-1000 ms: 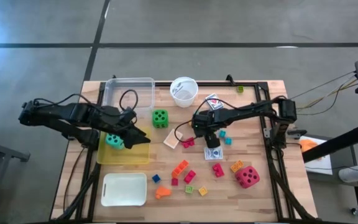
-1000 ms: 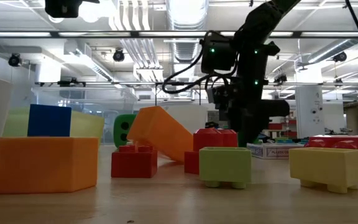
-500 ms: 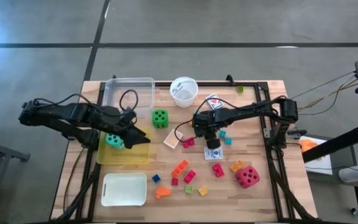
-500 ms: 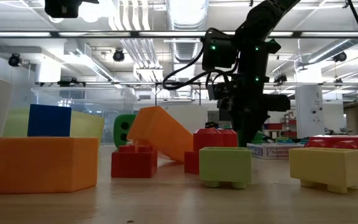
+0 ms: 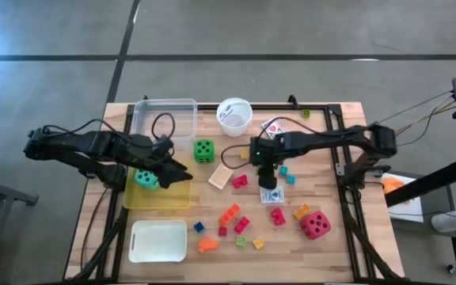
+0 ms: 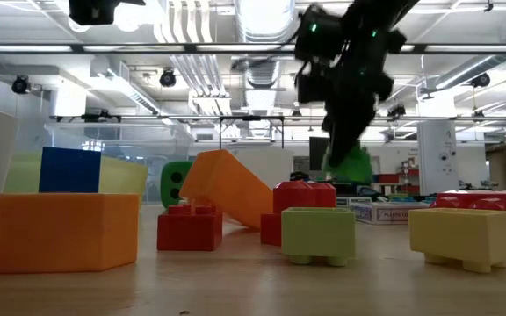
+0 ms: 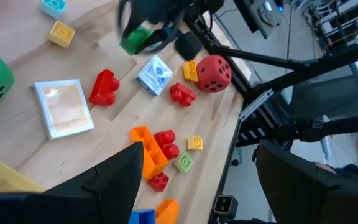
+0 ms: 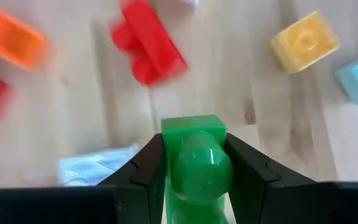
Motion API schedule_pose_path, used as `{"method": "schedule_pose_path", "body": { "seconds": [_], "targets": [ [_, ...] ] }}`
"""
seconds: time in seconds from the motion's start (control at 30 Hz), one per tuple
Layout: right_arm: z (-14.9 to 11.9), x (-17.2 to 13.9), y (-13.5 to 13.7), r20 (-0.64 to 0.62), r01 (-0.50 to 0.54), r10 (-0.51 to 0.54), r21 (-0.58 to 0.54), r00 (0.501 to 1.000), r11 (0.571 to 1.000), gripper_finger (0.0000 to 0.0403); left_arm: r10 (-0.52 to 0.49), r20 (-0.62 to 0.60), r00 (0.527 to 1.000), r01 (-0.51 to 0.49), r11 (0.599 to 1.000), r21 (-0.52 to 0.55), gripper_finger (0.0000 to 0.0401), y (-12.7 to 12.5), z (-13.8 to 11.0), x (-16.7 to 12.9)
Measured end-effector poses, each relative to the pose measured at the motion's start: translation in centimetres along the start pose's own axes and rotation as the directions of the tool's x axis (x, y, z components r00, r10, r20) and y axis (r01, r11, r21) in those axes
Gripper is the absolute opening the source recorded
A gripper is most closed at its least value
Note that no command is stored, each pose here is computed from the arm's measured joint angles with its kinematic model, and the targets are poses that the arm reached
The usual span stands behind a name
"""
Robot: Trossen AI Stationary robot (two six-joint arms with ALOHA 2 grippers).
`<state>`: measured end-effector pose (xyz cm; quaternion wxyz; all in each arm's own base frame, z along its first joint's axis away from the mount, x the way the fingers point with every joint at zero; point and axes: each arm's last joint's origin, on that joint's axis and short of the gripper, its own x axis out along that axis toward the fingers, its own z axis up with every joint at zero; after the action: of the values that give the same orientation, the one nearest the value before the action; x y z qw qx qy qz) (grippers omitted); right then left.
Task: Pick & Place Toys
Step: Put the green game piece into the white bin
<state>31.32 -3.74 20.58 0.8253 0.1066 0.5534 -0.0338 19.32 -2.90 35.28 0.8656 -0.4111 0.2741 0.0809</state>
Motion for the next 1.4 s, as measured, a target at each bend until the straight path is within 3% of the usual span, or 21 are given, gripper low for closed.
{"method": "schedule_pose_path", "body": {
  "seconds": [0.13,0.23,0.3,0.47,0.63,0.73,0.87,1.1,1.4],
  "targets": [
    [0.6,-4.1,0.6,0.192,-0.098,0.073,0.119,0.979,0.988,0.0117,-0.035,0.076,0.996,0.035,0.999,0.005,0.0295,-0.5,0.5,0.0],
    [1.2,-7.2,1.1,0.368,-0.207,0.131,0.176,0.920,0.962,0.0117,-0.077,0.166,0.983,0.069,0.996,0.053,0.0295,-1.2,1.1,0.1],
    [1.7,-9.1,1.4,0.493,-0.285,0.158,0.194,0.856,0.939,0.0117,-0.101,0.220,0.970,0.081,0.992,0.100,0.0295,-1.6,1.4,0.2],
    [3.0,-12.9,2.0,0.739,-0.459,0.209,0.151,0.641,0.875,0.0117,-0.176,0.298,0.938,0.103,0.964,0.244,0.0295,-2.6,2.0,0.4],
    [3.9,-15.0,2.5,0.852,-0.587,0.251,0.079,0.460,0.806,0.0117,-0.220,0.333,0.917,0.118,0.946,0.302,0.0295,-3.2,2.5,1.2],
    [4.5,-15.2,3.0,0.876,-0.625,0.276,0.037,0.396,0.780,0.0117,-0.218,0.350,0.911,0.101,0.941,0.323,0.0295,-3.5,2.6,2.2],
    [5.6,-15.6,3.7,0.884,-0.649,0.297,0.009,0.361,0.761,0.0117,-0.221,0.384,0.896,0.096,0.943,0.318,0.0295,-3.9,2.9,3.8],
    [7.6,-16.5,4.9,0.887,-0.643,0.324,-0.042,0.328,0.765,0.0117,-0.174,0.438,0.882,0.042,0.954,0.295,0.0295,-4.7,3.7,5.7],
    [9.5,-16.5,5.3,0.879,-0.641,0.352,-0.072,0.321,0.764,0.0117,-0.213,0.478,0.852,0.064,0.949,0.308,0.0295,-6.1,4.8,6.1]
  ]
}}
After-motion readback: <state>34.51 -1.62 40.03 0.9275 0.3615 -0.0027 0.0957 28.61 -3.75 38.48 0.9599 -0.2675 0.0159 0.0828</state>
